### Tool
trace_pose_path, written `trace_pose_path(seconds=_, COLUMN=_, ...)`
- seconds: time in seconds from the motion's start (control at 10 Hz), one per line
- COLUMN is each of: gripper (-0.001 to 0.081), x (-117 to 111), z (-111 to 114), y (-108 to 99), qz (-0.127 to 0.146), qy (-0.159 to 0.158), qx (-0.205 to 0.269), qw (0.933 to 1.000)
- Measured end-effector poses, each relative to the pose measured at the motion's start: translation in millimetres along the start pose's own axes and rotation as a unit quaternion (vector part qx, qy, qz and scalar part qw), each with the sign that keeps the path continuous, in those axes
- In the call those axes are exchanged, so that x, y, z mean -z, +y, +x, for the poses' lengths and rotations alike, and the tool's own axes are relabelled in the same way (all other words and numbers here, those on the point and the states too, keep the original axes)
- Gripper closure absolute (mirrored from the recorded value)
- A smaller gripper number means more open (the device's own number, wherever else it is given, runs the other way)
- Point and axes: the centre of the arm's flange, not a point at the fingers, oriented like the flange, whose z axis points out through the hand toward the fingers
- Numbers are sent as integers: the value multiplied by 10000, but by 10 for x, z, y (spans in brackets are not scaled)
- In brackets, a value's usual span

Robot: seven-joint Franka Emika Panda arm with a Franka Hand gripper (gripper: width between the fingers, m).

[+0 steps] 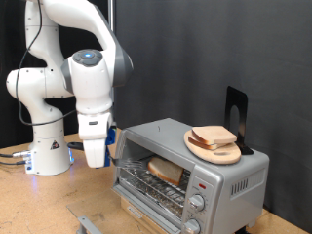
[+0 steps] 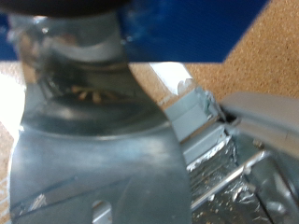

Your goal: Make a piece of toast with the oven

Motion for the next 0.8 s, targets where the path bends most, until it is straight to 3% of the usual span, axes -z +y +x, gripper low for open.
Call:
trace_pose_path(seconds=0.4, gripper=415, x=148, z=-266, y=179, qz=256, qy=685, qx=-482, qw=9962)
trace_pose_path(seconds=0.8, gripper=415, x=267, z=-437, y=296, qz=375, qy=763, qx=-676, qw=9941)
